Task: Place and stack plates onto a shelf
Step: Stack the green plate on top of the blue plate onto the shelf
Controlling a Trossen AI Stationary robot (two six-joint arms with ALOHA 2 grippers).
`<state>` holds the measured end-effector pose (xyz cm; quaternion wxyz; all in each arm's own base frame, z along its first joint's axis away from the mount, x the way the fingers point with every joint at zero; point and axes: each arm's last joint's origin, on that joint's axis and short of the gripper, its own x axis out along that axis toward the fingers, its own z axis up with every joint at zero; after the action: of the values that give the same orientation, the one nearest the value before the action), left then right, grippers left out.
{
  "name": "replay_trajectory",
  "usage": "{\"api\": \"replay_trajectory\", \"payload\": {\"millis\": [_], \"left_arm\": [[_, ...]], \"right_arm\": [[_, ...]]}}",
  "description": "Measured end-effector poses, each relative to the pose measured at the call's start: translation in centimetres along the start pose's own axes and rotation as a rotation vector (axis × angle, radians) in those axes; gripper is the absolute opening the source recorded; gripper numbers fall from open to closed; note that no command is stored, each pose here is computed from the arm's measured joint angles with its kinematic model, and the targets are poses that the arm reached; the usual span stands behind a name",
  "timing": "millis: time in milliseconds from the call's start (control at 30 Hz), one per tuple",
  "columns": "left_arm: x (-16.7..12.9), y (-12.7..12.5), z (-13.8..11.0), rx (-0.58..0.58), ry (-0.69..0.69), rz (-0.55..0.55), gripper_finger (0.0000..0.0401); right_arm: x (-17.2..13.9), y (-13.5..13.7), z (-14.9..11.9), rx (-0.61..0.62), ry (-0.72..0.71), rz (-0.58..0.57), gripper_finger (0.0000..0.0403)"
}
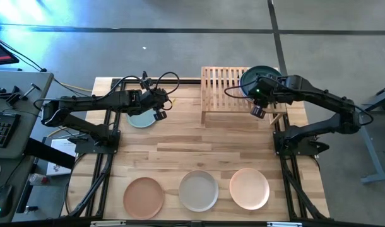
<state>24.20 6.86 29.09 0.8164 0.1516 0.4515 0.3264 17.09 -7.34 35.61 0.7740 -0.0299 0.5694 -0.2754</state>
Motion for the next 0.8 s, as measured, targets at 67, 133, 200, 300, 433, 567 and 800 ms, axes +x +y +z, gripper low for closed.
{"api": "replay_trajectory", "payload": {"millis": [67, 133, 200, 300, 433, 567, 800], "left_arm": [[0.0, 0.0, 0.0, 0.000, 0.000, 0.000, 0.0102], [0.0, 0.0, 0.0, 0.000, 0.000, 0.000, 0.0102], [0.0, 0.0, 0.0, 0.000, 0.000, 0.000, 0.0102], [0.0, 0.0, 0.0, -0.001, 0.000, 0.000, 0.0102], [0.0, 0.0, 0.0, -0.001, 0.000, 0.000, 0.0102], [0.0, 0.0, 0.0, -0.001, -0.001, 0.000, 0.0102], [0.0, 0.0, 0.0, -0.002, -0.001, 0.000, 0.0102]], "right_arm": [[0.0, 0.0, 0.1, -0.004, -0.008, 0.011, 0.0101], [0.0, 0.0, 0.1, -0.004, -0.012, 0.014, 0.0103], [0.0, 0.0, 0.1, 0.007, -0.011, 0.003, 0.0103], [0.0, -0.3, 0.1, 0.038, -0.006, -0.046, 0.0103], [0.5, -1.3, 0.0, 0.097, 0.020, -0.066, 0.0103], [1.2, -2.6, -0.2, 0.182, 0.056, -0.068, 0.0103], [2.8, -3.4, 0.2, 0.239, 0.123, 0.065, 0.0103]]}}
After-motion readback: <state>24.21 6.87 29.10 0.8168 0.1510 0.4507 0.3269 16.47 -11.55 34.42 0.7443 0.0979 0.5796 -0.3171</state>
